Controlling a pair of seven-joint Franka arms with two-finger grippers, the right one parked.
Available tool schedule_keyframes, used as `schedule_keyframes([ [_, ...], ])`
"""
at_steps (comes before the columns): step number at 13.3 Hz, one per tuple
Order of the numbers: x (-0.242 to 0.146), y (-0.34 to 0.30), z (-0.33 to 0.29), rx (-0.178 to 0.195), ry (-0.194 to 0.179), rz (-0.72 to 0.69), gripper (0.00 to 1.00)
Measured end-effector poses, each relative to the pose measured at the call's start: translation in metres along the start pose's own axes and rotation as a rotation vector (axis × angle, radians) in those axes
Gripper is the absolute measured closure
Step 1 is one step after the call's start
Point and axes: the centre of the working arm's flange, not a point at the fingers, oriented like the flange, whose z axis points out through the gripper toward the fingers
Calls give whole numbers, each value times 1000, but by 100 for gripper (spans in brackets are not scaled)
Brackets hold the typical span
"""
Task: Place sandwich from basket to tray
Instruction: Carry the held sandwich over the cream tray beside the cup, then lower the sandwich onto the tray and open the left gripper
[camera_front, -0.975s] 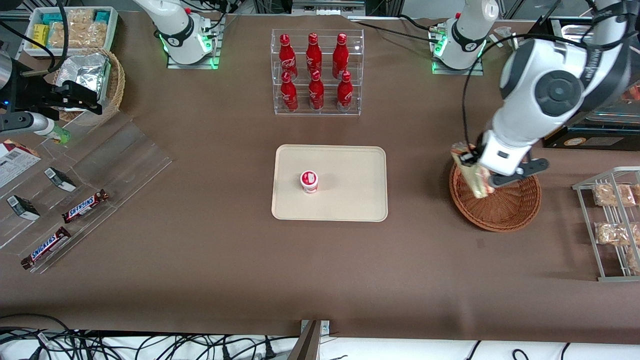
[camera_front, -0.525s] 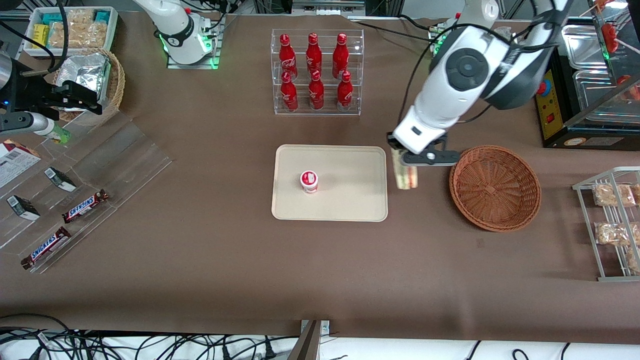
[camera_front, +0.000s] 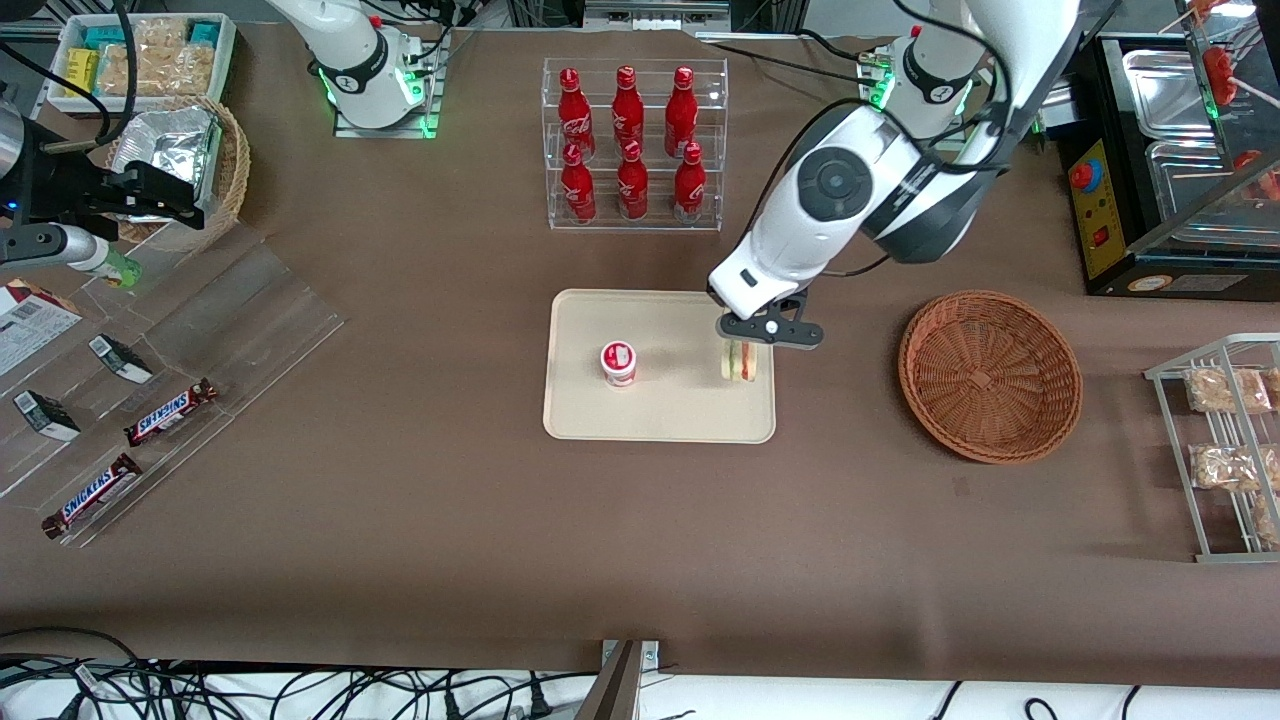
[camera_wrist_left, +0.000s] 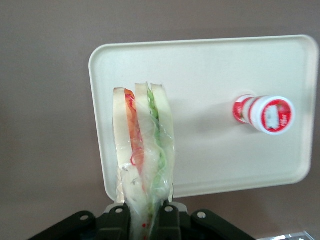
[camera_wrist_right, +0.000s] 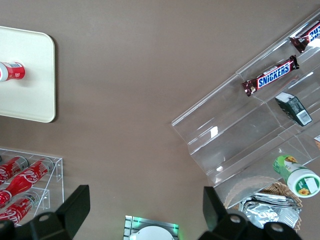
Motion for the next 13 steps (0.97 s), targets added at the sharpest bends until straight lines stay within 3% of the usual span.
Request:
schedule_keyframes([
  [2,-1,9,40,30,0,-20,81],
  [5,-1,14,80,31,-20,-26,81],
  [13,1,10,110,50,-39,-8,81],
])
